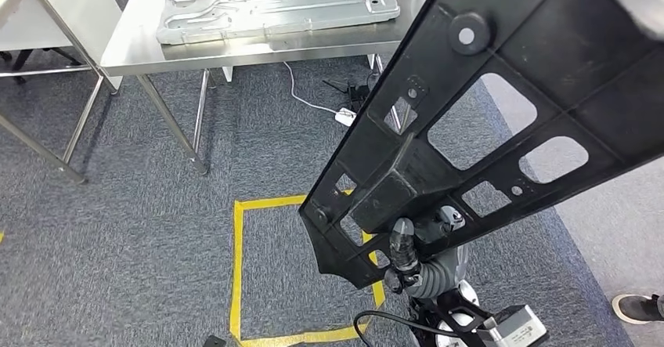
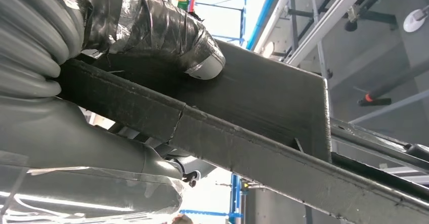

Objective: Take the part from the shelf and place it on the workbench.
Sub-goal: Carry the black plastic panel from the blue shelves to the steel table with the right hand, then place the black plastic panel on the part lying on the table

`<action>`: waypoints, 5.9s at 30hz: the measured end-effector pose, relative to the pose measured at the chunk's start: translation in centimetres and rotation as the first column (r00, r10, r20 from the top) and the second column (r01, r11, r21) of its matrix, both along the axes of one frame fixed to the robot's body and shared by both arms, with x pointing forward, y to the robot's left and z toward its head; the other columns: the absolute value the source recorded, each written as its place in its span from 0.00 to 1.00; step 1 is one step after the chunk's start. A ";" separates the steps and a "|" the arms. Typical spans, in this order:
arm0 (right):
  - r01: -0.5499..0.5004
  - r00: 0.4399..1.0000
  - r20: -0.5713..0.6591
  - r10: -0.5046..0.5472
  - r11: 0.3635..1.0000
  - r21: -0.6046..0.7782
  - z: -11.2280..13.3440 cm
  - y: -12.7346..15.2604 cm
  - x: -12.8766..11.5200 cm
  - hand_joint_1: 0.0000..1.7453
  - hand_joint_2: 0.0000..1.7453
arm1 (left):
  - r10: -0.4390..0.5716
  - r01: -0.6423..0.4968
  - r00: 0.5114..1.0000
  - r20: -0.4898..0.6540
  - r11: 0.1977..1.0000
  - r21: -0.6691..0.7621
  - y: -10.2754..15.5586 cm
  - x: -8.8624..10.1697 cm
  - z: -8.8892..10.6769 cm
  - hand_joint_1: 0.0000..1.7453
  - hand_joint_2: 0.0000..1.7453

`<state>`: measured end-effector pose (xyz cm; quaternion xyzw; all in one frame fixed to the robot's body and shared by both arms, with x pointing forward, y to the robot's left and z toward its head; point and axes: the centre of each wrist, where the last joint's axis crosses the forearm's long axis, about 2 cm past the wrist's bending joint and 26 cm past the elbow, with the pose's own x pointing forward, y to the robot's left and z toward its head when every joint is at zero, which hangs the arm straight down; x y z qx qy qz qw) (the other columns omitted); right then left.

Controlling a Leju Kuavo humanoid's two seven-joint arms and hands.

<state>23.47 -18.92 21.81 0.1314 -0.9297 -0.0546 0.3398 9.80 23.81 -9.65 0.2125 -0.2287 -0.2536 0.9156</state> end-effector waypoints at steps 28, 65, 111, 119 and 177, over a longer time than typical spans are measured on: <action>0.000 1.000 -0.012 0.000 1.000 -0.004 -0.3 0.0 0.1 1.00 1.00 | -0.006 0.006 1.000 0.007 1.000 0.000 0.0 0.3 0.1 0.00 1.00; -0.029 0.999 -0.025 0.029 1.000 0.001 -0.8 0.0 0.6 1.00 1.00 | -0.023 0.023 1.000 -0.009 1.000 0.006 0.2 -0.4 -0.1 0.00 1.00; -0.004 0.999 -0.041 0.003 1.000 -0.024 -1.1 0.6 0.6 1.00 1.00 | 0.007 -0.007 1.000 -0.010 1.000 -0.005 0.9 -1.1 -0.3 0.00 1.00; -0.006 0.999 -0.036 0.005 1.000 -0.023 -1.0 0.7 0.7 1.00 1.00 | 0.004 -0.004 1.000 -0.006 1.000 -0.004 0.9 -0.8 -0.3 0.00 1.00; 0.152 0.983 -0.064 -0.172 0.959 -0.238 -0.4 -1.0 0.9 1.00 1.00 | 0.021 -0.021 1.000 -0.016 0.999 -0.035 -0.7 -1.7 -0.3 0.00 1.00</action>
